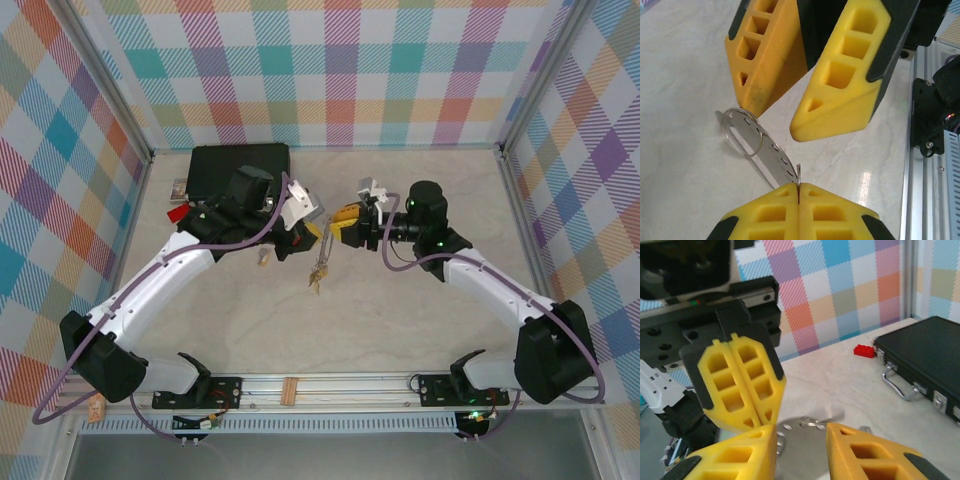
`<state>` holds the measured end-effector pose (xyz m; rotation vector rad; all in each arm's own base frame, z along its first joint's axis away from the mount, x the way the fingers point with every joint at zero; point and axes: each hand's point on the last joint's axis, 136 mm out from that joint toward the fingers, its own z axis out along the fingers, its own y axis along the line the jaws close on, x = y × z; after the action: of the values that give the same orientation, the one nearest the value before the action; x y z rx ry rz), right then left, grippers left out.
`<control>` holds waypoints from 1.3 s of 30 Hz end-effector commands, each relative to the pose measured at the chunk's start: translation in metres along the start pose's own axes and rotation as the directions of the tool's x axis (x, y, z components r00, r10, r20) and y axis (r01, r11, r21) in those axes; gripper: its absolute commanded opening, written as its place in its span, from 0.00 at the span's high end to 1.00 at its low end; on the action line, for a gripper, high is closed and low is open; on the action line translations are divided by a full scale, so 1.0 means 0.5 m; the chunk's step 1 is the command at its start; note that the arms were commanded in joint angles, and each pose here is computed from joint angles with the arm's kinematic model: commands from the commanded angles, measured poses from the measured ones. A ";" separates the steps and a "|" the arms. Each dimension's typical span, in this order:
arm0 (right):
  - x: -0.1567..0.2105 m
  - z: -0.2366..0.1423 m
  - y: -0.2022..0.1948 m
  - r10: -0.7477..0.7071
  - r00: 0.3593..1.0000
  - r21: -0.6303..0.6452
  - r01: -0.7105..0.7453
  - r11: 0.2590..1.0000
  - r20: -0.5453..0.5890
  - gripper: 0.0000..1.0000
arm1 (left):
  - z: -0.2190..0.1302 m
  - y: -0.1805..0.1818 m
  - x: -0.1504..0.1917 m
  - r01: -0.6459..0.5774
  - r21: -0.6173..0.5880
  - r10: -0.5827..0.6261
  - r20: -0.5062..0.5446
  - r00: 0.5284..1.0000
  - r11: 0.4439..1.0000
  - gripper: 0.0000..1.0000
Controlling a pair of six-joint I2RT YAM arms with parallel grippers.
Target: Put the keys on the keyring
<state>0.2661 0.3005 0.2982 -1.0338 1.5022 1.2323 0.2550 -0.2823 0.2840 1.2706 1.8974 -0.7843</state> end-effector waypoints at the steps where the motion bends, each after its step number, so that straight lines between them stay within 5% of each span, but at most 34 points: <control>1: -0.009 0.012 0.032 -0.005 1.000 -0.107 0.004 0.994 -0.012 0.69 | -0.016 -0.012 -0.016 -0.039 -0.001 0.039 0.024 0.999 0.999 1.00; 28: 0.054 0.025 0.030 0.061 0.996 -0.173 -0.072 0.982 -0.068 0.77 | -0.009 -0.013 -0.018 -0.032 0.017 0.032 0.037 0.999 0.999 1.00; 39: 0.044 0.034 0.047 0.042 0.997 -0.208 -0.055 0.977 -0.064 0.95 | -0.005 -0.014 -0.020 -0.020 0.026 0.019 0.044 0.999 0.999 1.00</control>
<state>0.2447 0.3146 0.2683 -1.1406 1.5389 1.4192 0.2550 -0.2815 0.2826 1.2754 1.8995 -0.7784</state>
